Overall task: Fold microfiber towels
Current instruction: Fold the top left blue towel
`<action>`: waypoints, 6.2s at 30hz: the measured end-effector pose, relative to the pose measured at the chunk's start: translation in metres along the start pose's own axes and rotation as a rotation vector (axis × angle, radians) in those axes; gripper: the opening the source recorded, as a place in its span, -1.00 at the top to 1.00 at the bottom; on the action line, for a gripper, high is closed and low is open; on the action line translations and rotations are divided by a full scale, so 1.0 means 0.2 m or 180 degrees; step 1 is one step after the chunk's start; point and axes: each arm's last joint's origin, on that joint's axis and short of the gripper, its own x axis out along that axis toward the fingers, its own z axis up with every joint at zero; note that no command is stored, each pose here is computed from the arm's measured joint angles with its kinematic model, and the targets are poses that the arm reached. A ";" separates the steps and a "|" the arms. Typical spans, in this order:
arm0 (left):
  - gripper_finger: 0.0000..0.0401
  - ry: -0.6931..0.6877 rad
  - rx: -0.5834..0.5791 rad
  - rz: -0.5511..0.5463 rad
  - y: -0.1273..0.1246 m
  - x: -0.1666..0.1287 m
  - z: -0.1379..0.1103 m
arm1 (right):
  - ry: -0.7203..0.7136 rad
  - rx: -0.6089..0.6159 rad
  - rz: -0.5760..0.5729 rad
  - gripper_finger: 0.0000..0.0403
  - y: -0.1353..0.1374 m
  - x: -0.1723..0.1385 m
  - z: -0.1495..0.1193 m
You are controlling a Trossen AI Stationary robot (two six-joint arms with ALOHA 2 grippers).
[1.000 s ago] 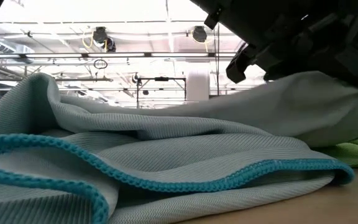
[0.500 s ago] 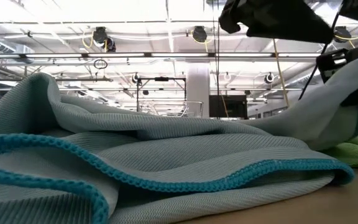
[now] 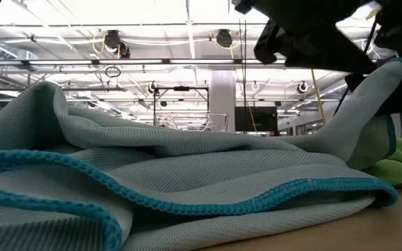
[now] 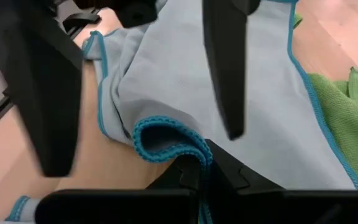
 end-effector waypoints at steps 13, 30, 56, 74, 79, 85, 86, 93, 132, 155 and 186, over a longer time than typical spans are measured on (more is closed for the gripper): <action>-0.09 0.0143 -0.0086 0.0205 0.01 -0.01 -0.03 | -0.0025 0.0088 -0.0004 0.97 0.00 0.00 0.01; 0.15 0.0166 0.0144 0.0421 0.03 0.01 -0.04 | -0.0019 0.0265 -0.0051 0.97 -0.02 0.01 0.01; 0.96 -0.0234 0.0156 0.0296 -0.13 -0.17 0.05 | 0.0091 -0.0683 -0.0109 0.20 0.02 -0.03 -0.04; 0.95 -0.0224 0.0334 0.0028 -0.18 -0.21 0.05 | 0.0428 -0.1645 -0.0364 0.16 0.00 -0.05 -0.10; 0.98 -0.0211 0.0342 -0.0013 -0.18 -0.21 0.05 | 0.0595 -0.1870 -0.0558 0.16 -0.02 -0.06 -0.13; 0.98 -0.0208 0.0346 -0.0012 -0.18 -0.21 0.05 | 0.0639 -0.1981 -0.0747 0.24 -0.04 -0.06 -0.14; 0.98 -0.0207 0.0347 -0.0012 -0.18 -0.21 0.04 | 0.0642 -0.1997 -0.0755 0.26 -0.04 -0.06 -0.14; 0.98 -0.0208 0.0350 -0.0009 -0.18 -0.21 0.04 | 0.0802 -0.1953 -0.0845 0.42 -0.08 -0.05 -0.15; 0.97 -0.0038 0.0965 0.0303 0.06 -0.55 0.41 | 0.0070 -0.0812 -0.0714 0.98 -0.01 -0.21 0.33; 0.96 -0.0316 0.0636 -0.0238 1.48 -0.84 0.96 | -0.0518 -0.0908 -0.1856 0.98 -0.59 -0.81 1.35; 0.96 0.0594 -0.0231 -0.1552 0.64 -0.83 0.39 | 0.0777 0.0526 0.0575 0.98 -0.37 -0.41 0.71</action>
